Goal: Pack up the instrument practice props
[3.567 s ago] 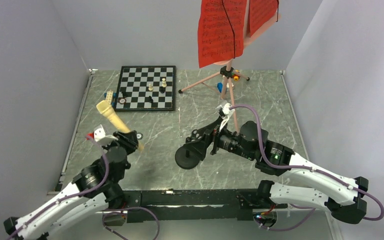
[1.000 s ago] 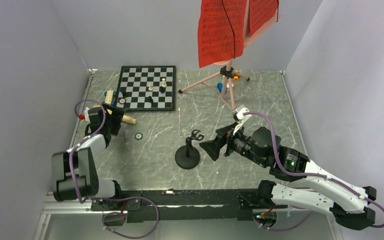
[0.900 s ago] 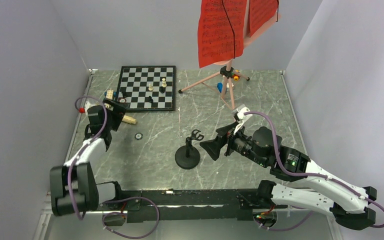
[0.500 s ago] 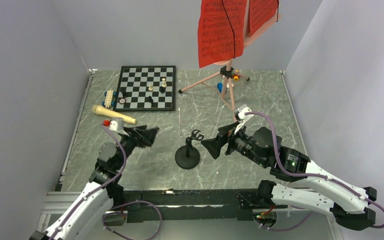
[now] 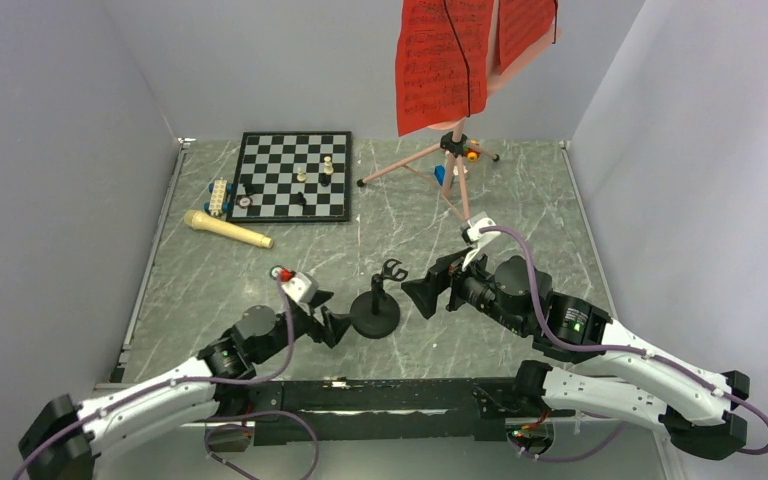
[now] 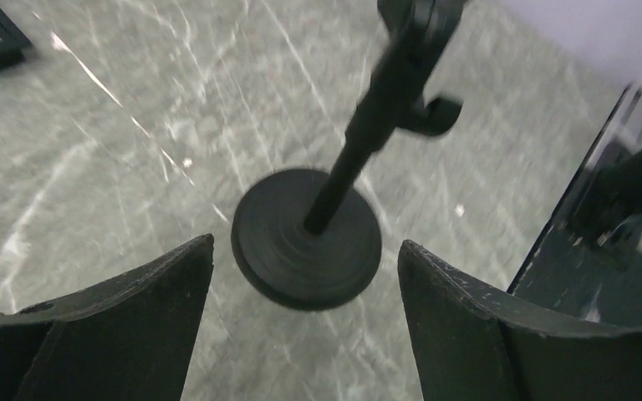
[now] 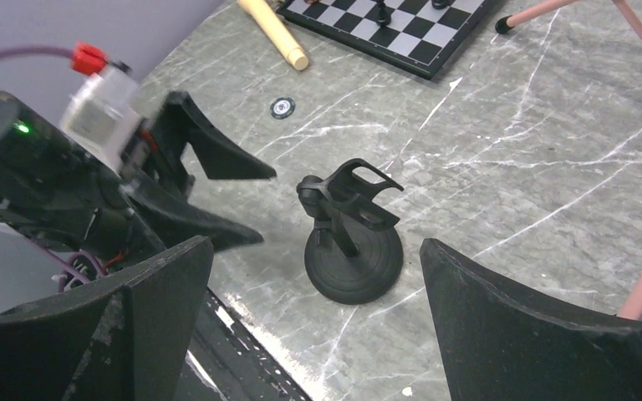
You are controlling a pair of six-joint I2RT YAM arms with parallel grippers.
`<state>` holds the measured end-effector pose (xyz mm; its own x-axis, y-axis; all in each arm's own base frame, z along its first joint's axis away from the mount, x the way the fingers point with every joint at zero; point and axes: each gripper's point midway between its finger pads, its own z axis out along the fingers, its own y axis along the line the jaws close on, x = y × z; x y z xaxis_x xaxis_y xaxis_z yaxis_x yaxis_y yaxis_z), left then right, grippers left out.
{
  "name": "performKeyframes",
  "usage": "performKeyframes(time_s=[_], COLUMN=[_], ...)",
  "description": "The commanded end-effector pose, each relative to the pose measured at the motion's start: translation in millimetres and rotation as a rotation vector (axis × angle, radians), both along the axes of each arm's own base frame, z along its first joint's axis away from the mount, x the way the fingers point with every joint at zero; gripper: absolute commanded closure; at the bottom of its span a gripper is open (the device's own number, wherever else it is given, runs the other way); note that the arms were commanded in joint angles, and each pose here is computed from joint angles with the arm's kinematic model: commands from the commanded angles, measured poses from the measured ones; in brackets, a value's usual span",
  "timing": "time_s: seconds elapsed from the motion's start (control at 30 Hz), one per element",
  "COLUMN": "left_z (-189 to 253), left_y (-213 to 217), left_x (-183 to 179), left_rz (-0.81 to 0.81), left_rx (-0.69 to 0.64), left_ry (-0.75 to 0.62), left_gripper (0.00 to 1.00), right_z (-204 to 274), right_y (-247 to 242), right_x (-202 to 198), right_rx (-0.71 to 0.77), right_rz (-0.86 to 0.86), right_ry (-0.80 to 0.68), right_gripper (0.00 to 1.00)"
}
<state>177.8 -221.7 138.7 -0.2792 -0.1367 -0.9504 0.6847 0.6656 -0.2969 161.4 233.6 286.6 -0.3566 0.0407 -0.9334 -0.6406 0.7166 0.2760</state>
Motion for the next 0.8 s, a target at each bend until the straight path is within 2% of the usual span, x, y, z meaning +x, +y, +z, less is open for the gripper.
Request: performKeyframes(time_s=[0.0, 0.07, 0.17, 0.37, 0.5, 0.77], left_z=[6, 4, 10, 22, 18, 0], left_y=[-29, -42, -58, -70, -80, -90], left_x=[0, 1, 7, 22, 28, 38], left_rz=[-0.096, -0.127, -0.139, -0.101, -0.113, -0.113], left_rx=[0.043, 0.078, 0.062, 0.025, 0.060, 0.124], left_ry=[-0.123, -0.136, -0.175, -0.248, -0.261, -0.248], left_gripper=[0.15, 0.14, 0.14, 0.15, 0.16, 0.27], right_z=[9, 11, 13, 14, 12, 12], right_y=[-7, -9, -13, -21, -23, -19], right_x=[6, 6, 5, 3, 4, 5], right_rx=[0.012, 0.011, 0.014, 0.022, 0.018, 0.012], right_rz=[-0.038, -0.043, -0.053, -0.068, -0.072, -0.066], right_ry=[-0.032, -0.033, -0.034, -0.034, -0.033, -0.035], right_gripper=[0.00, 0.00, 0.00, 0.00, 0.00, 0.00])
